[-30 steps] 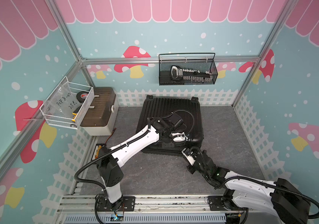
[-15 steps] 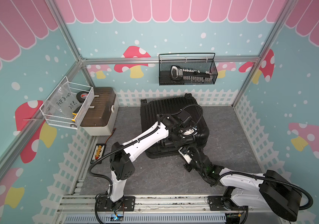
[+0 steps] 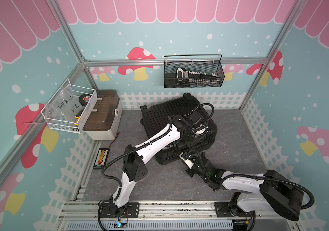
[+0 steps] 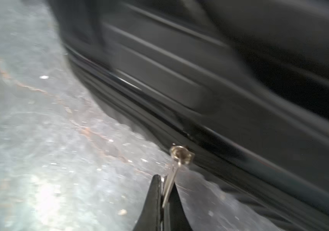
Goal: Close the suitcase zippers
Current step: Zip the zipper on the suitcase.
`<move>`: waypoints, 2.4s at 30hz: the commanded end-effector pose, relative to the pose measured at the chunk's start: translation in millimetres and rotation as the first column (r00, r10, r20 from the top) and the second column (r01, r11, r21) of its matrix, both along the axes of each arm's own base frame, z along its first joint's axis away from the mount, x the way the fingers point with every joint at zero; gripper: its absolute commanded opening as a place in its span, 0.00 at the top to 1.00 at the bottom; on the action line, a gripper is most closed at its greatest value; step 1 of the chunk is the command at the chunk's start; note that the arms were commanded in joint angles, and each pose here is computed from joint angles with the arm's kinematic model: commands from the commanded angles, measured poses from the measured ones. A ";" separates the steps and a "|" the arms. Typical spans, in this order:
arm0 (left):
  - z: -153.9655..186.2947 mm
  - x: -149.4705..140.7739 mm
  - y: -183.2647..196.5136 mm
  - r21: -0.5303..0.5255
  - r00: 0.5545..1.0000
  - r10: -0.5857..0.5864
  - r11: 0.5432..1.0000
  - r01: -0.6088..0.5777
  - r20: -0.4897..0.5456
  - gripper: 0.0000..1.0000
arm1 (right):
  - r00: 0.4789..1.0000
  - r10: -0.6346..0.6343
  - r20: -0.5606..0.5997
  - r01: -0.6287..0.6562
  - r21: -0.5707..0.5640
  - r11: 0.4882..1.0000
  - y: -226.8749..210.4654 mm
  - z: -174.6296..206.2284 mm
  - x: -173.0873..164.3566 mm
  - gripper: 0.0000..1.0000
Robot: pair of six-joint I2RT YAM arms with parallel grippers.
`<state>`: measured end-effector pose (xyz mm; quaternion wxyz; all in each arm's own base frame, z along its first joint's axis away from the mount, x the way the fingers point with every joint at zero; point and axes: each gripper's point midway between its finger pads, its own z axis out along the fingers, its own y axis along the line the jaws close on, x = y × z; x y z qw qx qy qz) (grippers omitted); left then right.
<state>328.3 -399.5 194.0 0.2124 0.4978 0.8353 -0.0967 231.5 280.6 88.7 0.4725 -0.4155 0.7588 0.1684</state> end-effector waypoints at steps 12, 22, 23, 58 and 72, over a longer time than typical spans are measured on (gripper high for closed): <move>-17.3 94.1 -38.8 -0.180 0.944 0.295 0.947 -0.268 0.147 0.96 | 0.915 0.387 0.114 -0.403 0.197 0.894 91.1 65.6 -69.8 1.00; -26.4 95.4 -64.6 -0.270 0.951 0.302 0.923 -0.275 0.067 0.96 | 0.928 0.353 0.118 -0.371 0.221 0.902 114.3 72.5 -69.5 1.00; -23.7 91.6 -67.1 -0.279 0.956 0.288 0.924 -0.262 0.055 0.95 | 0.937 0.329 0.116 -0.347 0.215 0.913 112.4 70.0 -66.4 1.00; 130.4 172.7 213.7 -0.443 0.685 0.725 0.636 -0.631 0.065 0.57 | 0.998 0.049 0.043 -0.054 0.124 0.991 65.6 24.0 -35.8 1.00; 74.3 250.0 305.6 -0.412 0.518 0.853 0.493 -0.766 0.058 0.73 | 0.998 0.061 0.032 -0.065 0.134 0.989 69.2 24.7 -37.5 1.00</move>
